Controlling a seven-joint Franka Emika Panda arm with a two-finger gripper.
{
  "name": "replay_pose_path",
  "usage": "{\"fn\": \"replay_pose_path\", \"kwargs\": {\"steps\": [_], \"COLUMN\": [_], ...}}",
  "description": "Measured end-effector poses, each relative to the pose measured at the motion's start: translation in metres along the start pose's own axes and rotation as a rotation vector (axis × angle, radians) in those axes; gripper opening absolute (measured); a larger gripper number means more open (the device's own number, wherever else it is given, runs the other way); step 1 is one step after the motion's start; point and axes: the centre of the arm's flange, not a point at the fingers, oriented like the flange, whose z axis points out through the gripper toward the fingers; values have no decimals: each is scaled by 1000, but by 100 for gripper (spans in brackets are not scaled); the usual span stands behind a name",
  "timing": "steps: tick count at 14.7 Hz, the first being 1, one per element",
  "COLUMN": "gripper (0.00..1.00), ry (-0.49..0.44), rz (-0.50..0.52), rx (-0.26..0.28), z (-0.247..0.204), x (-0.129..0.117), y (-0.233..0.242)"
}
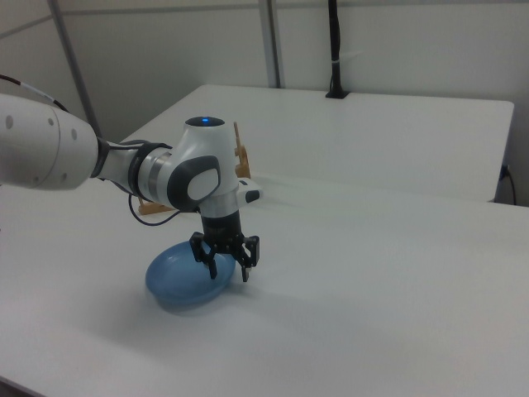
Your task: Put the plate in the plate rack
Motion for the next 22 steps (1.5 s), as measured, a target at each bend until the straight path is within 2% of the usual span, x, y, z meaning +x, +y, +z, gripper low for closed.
{"fn": "replay_pose_path", "kwargs": {"steps": [1, 6, 7, 15, 22], "gripper": [69, 14, 10, 9, 7], "ry": [-1, -2, 3, 6, 70], "rz": [0, 22, 29, 59, 69], "rx": [1, 1, -1, -2, -28], "z": [2, 4, 1, -1, -41], "x": [0, 1, 2, 2, 3], "y": [0, -1, -1, -2, 1]}}
